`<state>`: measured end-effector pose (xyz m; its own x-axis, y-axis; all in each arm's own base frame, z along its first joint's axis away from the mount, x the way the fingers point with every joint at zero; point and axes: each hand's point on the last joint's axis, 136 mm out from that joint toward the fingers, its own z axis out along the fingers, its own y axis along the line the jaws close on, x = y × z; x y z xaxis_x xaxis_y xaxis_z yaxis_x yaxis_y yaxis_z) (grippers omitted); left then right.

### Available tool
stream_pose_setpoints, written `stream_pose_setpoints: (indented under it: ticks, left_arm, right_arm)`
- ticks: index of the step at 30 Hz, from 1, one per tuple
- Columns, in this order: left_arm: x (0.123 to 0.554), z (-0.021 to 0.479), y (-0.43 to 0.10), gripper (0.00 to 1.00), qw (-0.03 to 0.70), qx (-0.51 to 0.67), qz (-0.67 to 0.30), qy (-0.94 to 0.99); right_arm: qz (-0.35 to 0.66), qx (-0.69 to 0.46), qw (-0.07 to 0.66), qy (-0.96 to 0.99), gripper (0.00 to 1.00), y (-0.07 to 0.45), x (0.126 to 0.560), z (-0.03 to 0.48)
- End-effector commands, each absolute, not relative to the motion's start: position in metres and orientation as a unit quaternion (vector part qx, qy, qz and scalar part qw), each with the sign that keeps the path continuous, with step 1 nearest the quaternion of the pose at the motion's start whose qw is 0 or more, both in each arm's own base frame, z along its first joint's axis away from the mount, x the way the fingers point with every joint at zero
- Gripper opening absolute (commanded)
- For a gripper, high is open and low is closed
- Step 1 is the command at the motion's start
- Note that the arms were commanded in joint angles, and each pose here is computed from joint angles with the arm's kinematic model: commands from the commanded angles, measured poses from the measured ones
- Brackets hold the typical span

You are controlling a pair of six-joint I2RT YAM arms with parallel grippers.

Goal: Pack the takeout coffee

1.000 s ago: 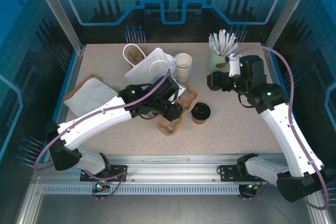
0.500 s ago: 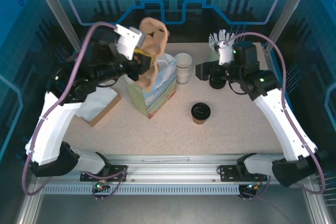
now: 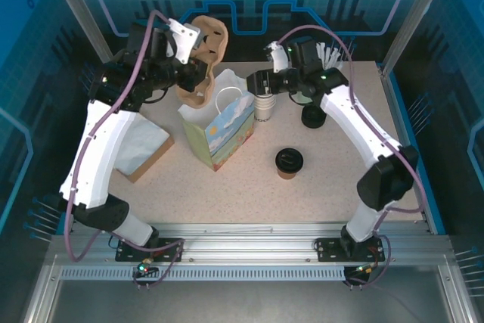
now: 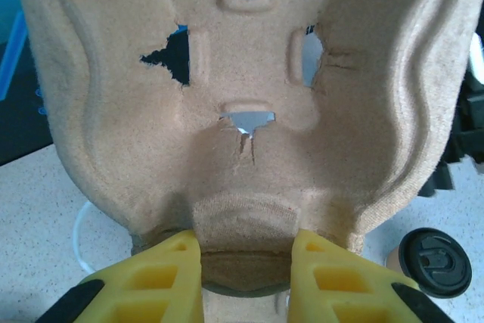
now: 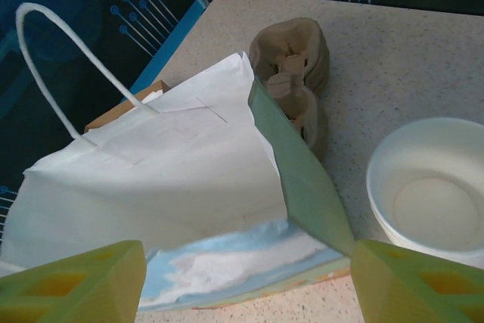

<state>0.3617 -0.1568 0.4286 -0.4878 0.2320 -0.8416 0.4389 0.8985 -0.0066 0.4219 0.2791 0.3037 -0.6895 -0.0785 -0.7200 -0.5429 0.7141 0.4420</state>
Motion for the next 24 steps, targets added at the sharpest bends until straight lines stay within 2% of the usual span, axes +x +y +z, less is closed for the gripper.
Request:
stream_pose_setpoints:
  ticks: [1,8,24]
  left_arm:
    - [0.372,0.427,-0.156,0.24,0.475,0.212,-0.099,0.849]
    - [0.381,0.407,-0.163,0.24,0.455,0.232,-0.097,0.855]
    - [0.4,0.367,-0.163,0.23,0.424,0.238,-0.072,0.871]
  right_arm:
    - [0.356,-0.204,0.345,0.844,0.66,0.298,0.424,0.311]
    - [0.348,-0.215,0.327,0.852,0.51,0.307,0.434,0.292]
    - [0.332,-0.218,0.318,0.861,0.35,0.308,0.441,0.277]
